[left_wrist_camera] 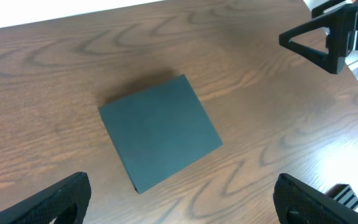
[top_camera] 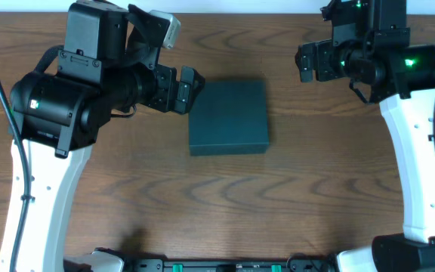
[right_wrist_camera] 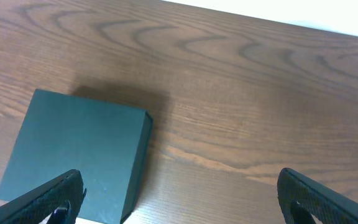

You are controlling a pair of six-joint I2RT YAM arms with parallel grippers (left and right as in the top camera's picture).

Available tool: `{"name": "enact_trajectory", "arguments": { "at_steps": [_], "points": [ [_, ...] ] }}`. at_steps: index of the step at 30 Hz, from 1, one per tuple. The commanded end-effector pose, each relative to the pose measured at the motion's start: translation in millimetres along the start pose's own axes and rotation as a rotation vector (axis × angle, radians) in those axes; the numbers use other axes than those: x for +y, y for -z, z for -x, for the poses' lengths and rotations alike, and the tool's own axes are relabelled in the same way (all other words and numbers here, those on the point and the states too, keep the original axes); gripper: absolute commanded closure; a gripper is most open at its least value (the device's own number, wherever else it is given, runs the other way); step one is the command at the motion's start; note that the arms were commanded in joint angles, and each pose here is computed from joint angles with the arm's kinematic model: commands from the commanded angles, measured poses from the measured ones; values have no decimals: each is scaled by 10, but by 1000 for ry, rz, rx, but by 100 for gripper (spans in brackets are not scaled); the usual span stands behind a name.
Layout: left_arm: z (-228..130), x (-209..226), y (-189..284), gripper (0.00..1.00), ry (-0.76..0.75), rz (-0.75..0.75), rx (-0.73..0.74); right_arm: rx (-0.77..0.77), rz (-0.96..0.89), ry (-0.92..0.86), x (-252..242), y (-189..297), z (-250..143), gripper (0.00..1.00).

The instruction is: Pack container

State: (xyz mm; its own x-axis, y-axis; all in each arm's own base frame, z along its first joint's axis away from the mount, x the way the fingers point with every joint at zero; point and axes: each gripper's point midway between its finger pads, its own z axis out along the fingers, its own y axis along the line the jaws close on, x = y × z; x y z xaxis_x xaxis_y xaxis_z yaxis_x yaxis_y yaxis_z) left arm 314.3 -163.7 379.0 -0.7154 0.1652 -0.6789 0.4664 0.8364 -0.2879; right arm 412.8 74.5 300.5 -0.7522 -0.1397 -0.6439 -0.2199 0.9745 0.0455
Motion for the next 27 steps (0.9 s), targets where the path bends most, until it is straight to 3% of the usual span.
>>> {"name": "enact_trajectory", "arguments": {
  "at_steps": [1, 10, 14, 17, 27],
  "points": [
    [3, 36, -10, 5, 7, 16, 3, -20, -15, 9, -35, 86, 28, 1],
    [-17, 41, -16, 5, 11, 17, 12, -20, -15, 9, -35, 86, 28, 1],
    [-200, 32, 72, 5, 29, 27, 67, -20, -15, 9, -35, 86, 28, 1],
    [-347, 111, 321, 5, 28, 116, 65, -20, -15, 9, -35, 86, 28, 1],
    [-750, 648, 1092, 5, 82, 423, -221, -20, -15, 9, -35, 86, 28, 1]
  ]
}}
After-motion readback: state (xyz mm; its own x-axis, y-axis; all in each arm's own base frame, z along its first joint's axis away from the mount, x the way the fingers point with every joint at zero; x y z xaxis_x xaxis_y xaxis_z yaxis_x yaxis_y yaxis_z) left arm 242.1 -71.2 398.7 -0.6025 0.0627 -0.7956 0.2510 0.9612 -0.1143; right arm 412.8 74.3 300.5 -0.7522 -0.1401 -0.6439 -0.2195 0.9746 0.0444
